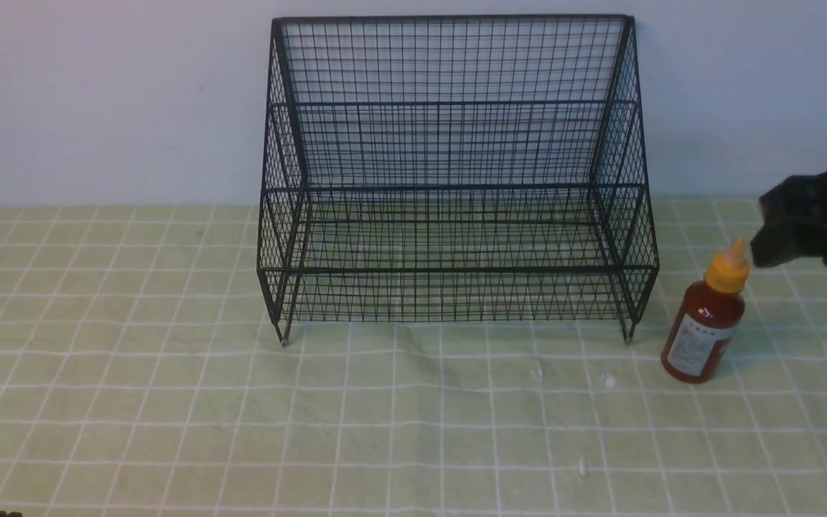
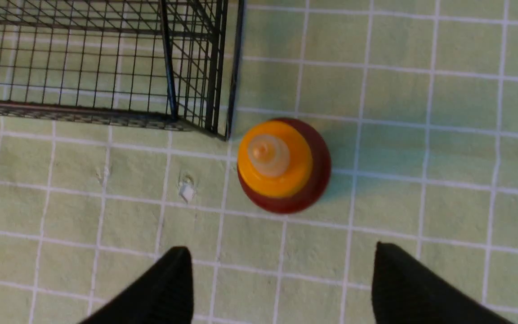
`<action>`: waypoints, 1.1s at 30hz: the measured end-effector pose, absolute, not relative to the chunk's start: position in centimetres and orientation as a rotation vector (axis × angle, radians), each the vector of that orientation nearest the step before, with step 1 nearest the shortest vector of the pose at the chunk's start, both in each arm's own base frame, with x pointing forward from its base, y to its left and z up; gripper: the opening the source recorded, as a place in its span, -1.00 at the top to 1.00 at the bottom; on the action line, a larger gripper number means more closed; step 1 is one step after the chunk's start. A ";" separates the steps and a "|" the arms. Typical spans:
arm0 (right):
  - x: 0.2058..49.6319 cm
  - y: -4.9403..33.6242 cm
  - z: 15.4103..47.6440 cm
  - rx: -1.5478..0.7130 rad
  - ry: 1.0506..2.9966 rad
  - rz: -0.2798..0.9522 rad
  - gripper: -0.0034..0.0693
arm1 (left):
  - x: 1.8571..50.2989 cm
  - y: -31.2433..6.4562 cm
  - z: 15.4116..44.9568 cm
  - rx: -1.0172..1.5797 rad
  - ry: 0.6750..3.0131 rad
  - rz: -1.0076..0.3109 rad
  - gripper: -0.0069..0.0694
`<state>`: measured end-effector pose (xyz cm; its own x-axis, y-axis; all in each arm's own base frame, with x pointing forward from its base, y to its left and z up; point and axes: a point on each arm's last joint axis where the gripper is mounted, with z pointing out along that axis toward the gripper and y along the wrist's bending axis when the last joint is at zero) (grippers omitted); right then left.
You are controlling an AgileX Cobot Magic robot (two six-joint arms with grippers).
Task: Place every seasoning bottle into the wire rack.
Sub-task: Use the right arm to grab the condiment bottle closest to it
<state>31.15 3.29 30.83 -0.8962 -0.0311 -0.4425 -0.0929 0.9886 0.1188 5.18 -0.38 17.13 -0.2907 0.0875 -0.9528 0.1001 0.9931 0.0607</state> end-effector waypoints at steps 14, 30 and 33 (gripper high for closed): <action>35.4 3.8 25.5 -0.094 2.700 0.171 -0.66 | 5.2 -0.4 17.1 0.136 1.868 -0.012 0.84; 35.1 3.8 31.7 -0.212 2.670 0.145 0.09 | 5.2 -0.4 17.1 0.136 1.868 -0.012 0.84; 33.4 4.3 36.4 -0.238 2.579 0.186 0.09 | 5.2 -0.4 17.1 0.136 1.868 -0.012 0.84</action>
